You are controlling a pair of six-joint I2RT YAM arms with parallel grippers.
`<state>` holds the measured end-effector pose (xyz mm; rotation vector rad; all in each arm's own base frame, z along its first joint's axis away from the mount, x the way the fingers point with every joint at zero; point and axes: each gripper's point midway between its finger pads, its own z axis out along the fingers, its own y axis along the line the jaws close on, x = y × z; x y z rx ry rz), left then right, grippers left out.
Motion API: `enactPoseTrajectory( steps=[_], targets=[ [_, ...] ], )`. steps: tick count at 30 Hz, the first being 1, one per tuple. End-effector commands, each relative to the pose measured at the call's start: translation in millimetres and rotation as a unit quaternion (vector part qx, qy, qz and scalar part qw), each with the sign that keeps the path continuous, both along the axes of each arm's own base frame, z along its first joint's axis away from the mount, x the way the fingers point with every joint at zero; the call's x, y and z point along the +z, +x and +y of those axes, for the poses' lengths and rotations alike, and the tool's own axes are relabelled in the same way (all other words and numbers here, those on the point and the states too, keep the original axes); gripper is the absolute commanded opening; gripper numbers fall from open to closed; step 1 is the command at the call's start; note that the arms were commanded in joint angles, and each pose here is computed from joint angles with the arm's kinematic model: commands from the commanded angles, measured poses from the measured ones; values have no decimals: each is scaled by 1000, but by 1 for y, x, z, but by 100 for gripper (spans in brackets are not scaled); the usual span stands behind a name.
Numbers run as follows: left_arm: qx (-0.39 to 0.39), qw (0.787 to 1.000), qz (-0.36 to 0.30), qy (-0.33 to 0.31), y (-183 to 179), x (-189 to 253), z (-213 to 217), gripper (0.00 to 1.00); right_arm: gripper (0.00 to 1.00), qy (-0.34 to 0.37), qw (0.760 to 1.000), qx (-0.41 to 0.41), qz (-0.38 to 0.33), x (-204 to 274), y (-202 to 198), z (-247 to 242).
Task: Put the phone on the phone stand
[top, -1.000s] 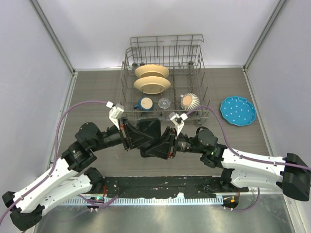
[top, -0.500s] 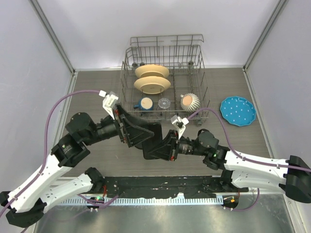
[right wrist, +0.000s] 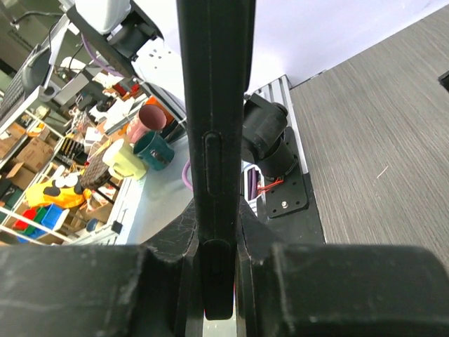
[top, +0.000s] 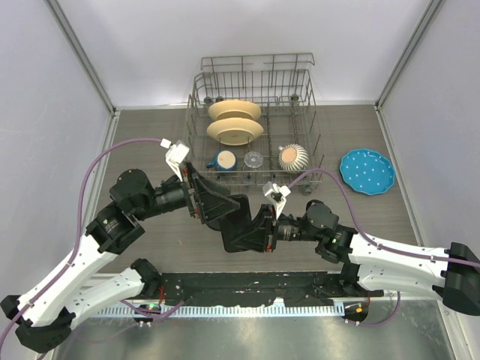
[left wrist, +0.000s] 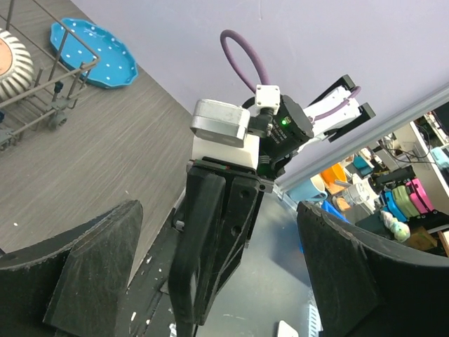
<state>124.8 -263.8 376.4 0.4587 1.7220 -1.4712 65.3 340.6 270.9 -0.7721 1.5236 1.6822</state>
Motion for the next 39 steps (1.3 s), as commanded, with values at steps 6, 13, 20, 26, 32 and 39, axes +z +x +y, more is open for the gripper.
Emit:
enactPoseTrajectory(
  steps=[6,13,20,26,32,39],
  targets=[
    [-107,994,-27,-13,-10,16,-12,87,1,77,994,30,-75,62,-13,-7],
    [-162,987,-23,-5,-22,1,-14,58,1,102,991,36,-83,79,-19,-14],
    [-162,986,-33,10,-22,4,-13,25,1,98,991,44,-83,82,-16,-2],
    [-136,989,-54,15,-22,11,-5,18,1,95,991,56,-76,82,-15,8],
    [-76,993,-76,41,-15,11,10,0,34,62,996,21,-53,68,-1,11],
    [163,971,-102,143,18,9,88,0,74,-65,964,-255,34,-7,87,-20]
  ],
)
